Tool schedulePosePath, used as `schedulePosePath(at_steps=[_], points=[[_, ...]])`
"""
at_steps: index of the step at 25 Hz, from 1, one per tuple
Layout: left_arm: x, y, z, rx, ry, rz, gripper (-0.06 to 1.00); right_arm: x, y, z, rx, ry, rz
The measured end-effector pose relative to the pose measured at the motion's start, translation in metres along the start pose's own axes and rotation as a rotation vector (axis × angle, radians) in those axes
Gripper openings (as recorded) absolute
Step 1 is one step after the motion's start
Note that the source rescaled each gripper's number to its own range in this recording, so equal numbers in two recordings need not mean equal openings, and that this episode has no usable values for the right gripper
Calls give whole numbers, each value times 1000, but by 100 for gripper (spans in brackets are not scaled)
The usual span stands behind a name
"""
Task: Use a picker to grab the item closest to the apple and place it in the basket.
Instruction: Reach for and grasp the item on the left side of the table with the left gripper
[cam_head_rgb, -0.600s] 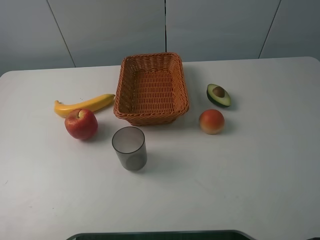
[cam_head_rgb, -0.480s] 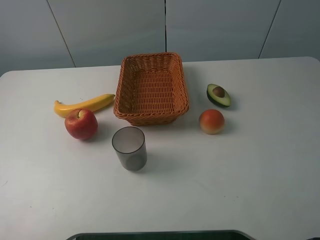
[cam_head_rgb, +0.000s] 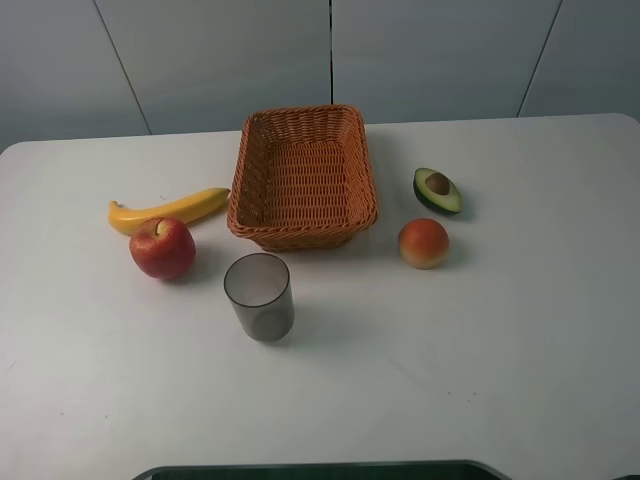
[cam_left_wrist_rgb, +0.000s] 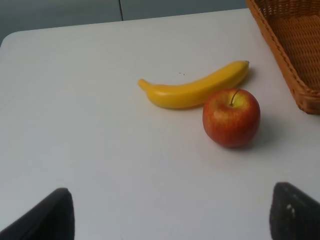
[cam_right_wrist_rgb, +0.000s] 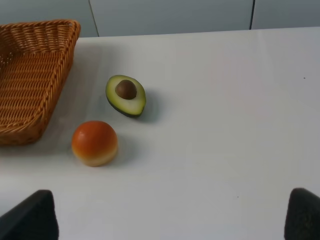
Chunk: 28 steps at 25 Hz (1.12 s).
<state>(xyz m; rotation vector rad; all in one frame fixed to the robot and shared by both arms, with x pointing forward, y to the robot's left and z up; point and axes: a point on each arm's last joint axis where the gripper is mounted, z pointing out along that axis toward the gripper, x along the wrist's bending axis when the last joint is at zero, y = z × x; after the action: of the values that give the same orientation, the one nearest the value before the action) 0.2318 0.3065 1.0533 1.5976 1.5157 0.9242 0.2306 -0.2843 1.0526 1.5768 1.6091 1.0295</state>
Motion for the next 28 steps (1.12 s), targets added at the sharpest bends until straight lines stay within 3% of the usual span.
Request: schedulePosePath(at_steps=[22,28], points=[[0,0,0,-2,2,2,100,0,0,0,0,0,0],[-1,34,8,-65,0,138,100,0,0,0,0,0,0]])
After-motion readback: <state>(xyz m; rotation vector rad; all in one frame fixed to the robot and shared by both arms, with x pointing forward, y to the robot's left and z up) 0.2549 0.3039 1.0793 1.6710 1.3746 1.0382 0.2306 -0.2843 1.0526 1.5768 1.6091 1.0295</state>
